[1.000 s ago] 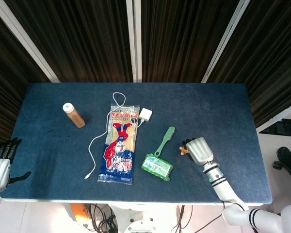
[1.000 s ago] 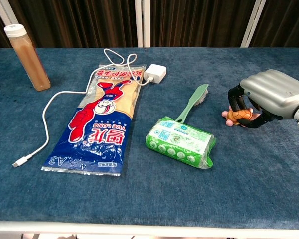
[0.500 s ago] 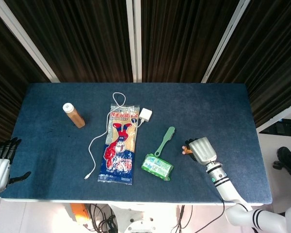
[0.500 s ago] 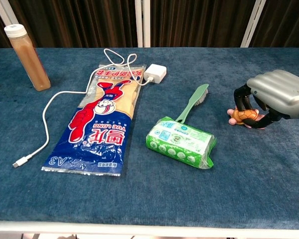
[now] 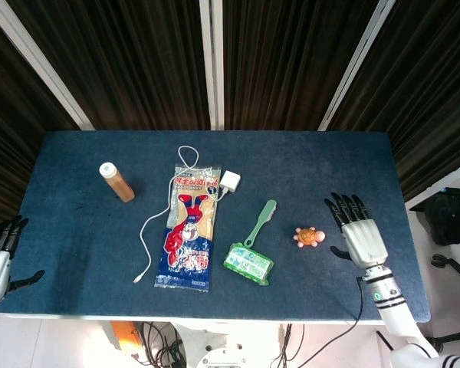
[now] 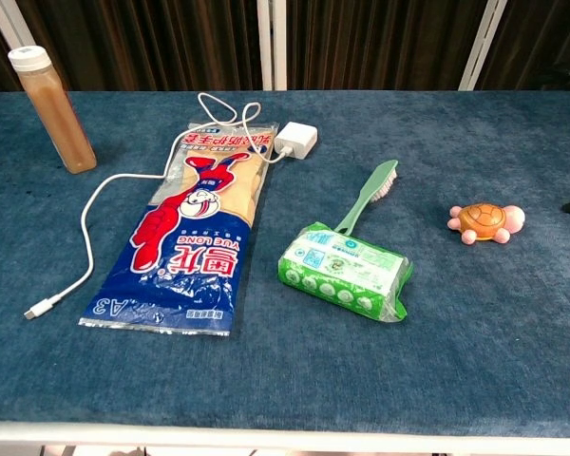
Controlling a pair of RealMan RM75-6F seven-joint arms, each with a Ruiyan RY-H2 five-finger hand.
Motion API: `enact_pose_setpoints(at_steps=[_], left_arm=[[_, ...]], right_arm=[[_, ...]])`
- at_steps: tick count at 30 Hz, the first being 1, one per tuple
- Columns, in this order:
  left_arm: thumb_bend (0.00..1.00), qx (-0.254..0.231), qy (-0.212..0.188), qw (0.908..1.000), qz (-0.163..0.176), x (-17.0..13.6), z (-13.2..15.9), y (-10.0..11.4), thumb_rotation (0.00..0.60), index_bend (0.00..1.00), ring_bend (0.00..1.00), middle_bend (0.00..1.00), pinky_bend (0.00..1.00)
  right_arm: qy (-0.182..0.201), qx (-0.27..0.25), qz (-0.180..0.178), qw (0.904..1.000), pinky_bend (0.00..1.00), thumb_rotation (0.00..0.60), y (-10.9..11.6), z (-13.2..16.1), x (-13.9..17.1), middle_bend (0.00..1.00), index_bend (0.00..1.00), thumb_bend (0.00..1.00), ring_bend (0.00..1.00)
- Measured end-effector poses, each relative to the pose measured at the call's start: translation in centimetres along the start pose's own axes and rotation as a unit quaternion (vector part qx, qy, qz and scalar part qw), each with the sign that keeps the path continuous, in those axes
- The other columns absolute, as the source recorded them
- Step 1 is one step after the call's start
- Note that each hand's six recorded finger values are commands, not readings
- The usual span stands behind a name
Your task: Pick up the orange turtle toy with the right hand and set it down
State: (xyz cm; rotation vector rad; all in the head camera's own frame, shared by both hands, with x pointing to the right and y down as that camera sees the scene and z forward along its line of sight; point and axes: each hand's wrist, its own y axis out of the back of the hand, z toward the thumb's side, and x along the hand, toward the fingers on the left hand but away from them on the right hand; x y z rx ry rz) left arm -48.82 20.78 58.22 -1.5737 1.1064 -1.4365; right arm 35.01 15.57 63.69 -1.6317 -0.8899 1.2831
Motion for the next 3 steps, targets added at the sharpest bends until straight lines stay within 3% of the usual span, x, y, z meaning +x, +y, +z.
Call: enact_pose_setpoints(at_steps=[3], left_arm=[[0.09, 0.006, 0.002, 1.0, 0.001, 0.0, -0.2, 0.1, 0.6, 0.05, 0.0, 0.0, 0.05]], right_arm=[[-0.044, 0.0, -0.014, 0.9989, 0.0, 0.6, 1.4, -2.3, 3.4, 0.0, 0.0, 0.0, 0.0]])
